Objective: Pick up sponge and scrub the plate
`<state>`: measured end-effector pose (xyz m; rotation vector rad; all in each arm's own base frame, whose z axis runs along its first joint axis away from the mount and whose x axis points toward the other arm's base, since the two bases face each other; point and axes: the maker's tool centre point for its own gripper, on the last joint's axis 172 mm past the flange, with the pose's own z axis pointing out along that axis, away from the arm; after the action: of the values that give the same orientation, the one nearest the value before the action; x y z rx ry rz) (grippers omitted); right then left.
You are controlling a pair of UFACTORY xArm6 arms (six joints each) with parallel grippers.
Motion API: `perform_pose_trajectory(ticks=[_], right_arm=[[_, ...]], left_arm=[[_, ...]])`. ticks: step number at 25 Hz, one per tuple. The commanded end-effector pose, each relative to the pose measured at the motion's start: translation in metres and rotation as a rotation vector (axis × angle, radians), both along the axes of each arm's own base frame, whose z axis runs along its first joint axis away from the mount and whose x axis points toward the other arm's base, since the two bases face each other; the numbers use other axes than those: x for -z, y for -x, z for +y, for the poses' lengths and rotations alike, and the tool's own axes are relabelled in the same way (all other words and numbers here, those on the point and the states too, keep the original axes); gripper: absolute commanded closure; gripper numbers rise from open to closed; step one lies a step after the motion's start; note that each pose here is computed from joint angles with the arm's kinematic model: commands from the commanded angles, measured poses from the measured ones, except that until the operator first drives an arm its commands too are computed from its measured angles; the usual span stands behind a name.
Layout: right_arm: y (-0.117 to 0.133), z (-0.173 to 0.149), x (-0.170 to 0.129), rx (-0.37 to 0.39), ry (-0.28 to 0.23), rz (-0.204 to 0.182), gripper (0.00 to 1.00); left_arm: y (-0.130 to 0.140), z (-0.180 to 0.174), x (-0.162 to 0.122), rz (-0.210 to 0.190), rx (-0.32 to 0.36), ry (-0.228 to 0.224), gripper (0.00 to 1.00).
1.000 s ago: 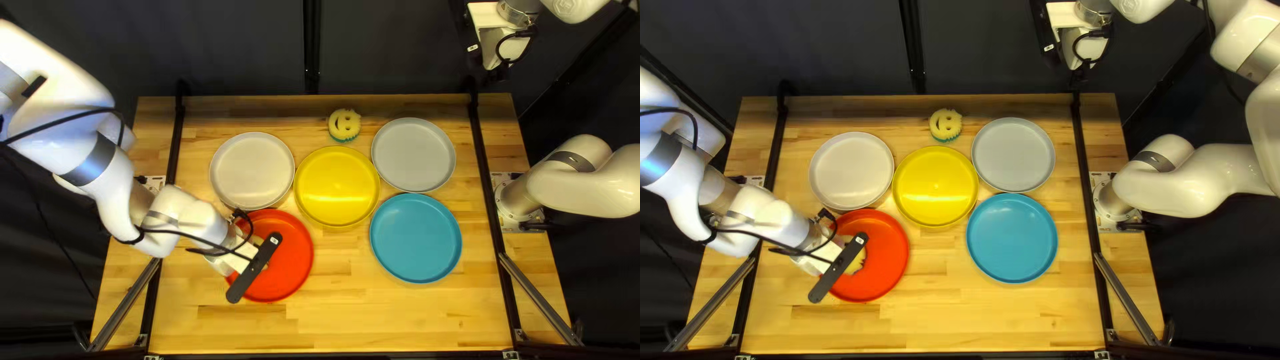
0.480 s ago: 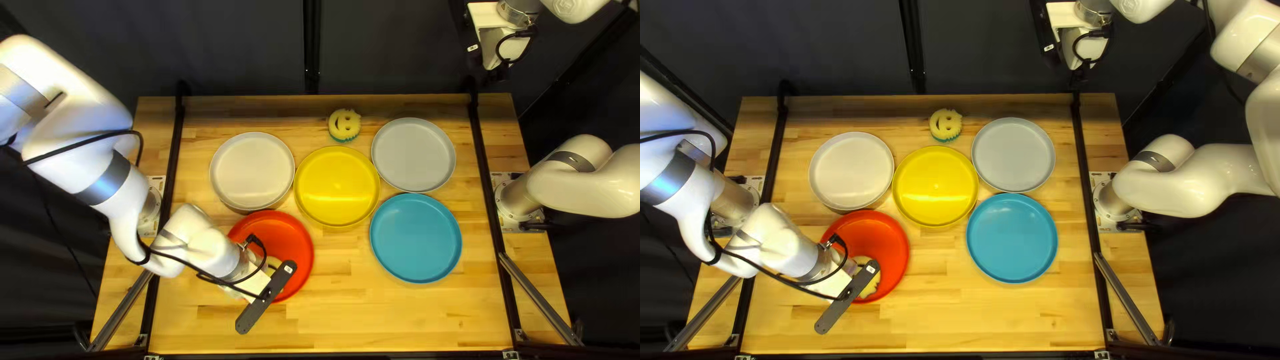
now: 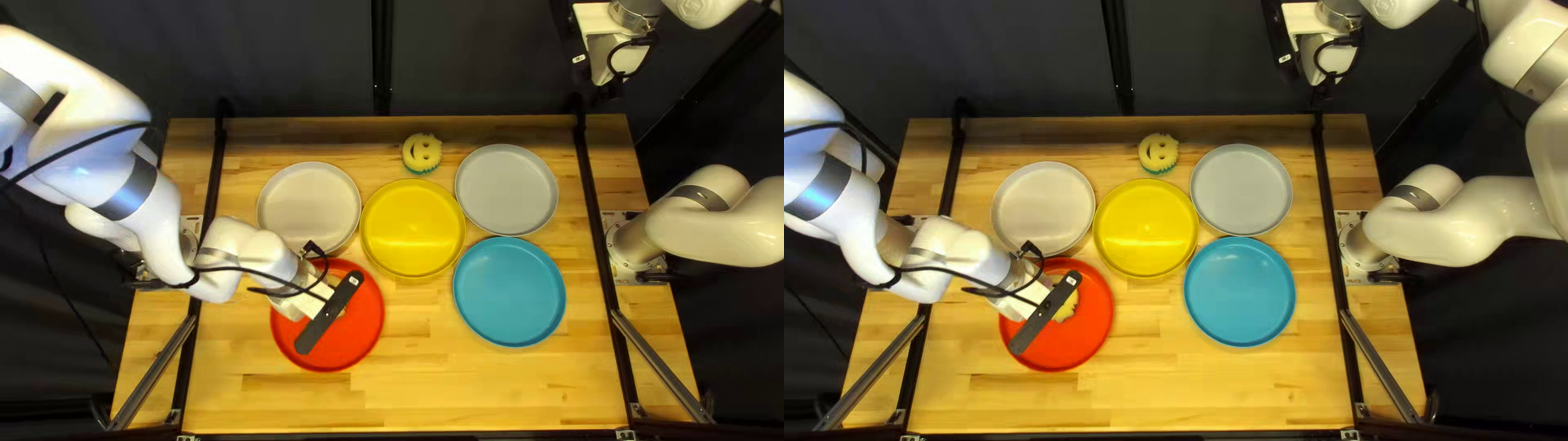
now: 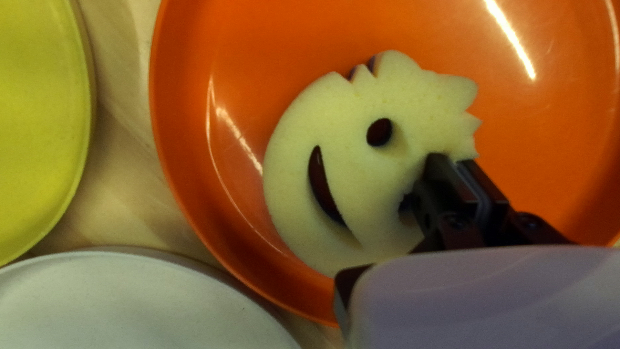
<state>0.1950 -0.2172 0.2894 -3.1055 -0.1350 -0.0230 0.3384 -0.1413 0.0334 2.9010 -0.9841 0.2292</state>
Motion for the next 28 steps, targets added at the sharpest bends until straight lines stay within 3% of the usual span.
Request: perform_pose_trajectory(ticks=[1, 10, 14, 28], right_arm=[[0.000, 0.000, 0.000, 0.000, 0.000, 0.000, 0.00], [0.000, 0.000, 0.000, 0.000, 0.000, 0.000, 0.00], [0.000, 0.000, 0.000, 0.000, 0.000, 0.000, 0.00], [0.000, 0.000, 0.000, 0.000, 0.000, 0.000, 0.00]], left_arm=[[-0.008, -0.021, -0.001, -0.010, 0.010, 0.001, 1.00], [-0.038, -0.084, -0.005, -0.059, 0.056, -0.002, 1.00], [-0.041, -0.091, -0.005, -0.069, 0.068, -0.002, 1.00], [-0.020, 0.000, -0.006, -0.021, 0.033, 0.001, 1.00]])
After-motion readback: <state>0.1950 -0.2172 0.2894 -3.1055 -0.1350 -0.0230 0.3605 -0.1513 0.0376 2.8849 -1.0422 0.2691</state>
